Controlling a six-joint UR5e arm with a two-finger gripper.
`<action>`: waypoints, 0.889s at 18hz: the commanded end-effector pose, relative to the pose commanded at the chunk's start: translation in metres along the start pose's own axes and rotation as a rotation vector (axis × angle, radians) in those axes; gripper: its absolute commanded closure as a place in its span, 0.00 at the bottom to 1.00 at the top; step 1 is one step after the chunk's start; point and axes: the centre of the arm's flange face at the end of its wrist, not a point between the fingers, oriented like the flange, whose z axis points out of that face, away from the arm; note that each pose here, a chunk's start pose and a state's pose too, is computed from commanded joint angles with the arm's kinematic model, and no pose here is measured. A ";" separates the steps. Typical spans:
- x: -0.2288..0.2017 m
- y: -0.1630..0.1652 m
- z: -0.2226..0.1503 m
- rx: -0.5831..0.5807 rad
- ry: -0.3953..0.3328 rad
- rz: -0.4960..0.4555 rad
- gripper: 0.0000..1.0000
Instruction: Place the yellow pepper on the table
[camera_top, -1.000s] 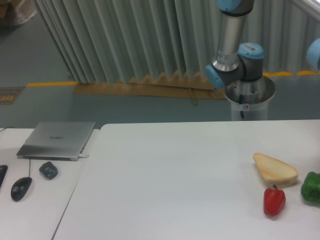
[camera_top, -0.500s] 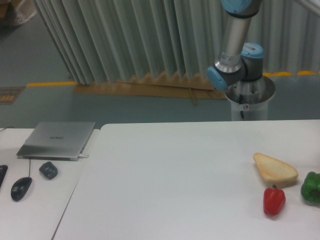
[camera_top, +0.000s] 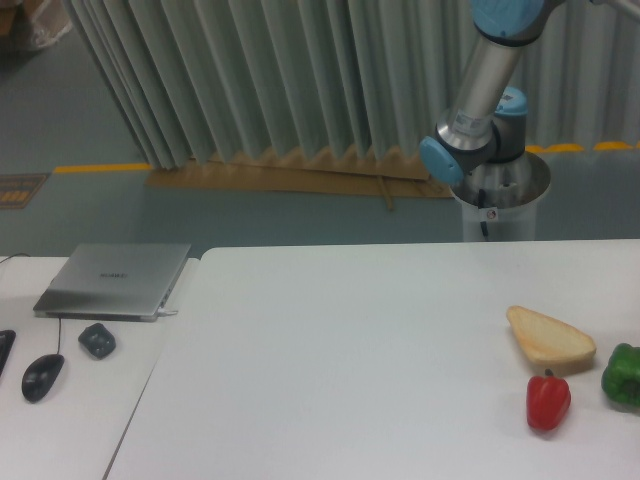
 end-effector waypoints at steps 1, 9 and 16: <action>0.002 0.004 -0.002 -0.021 -0.002 0.037 0.00; -0.012 0.014 0.006 -0.117 0.118 0.187 0.00; -0.016 0.013 0.015 -0.106 0.122 0.185 0.00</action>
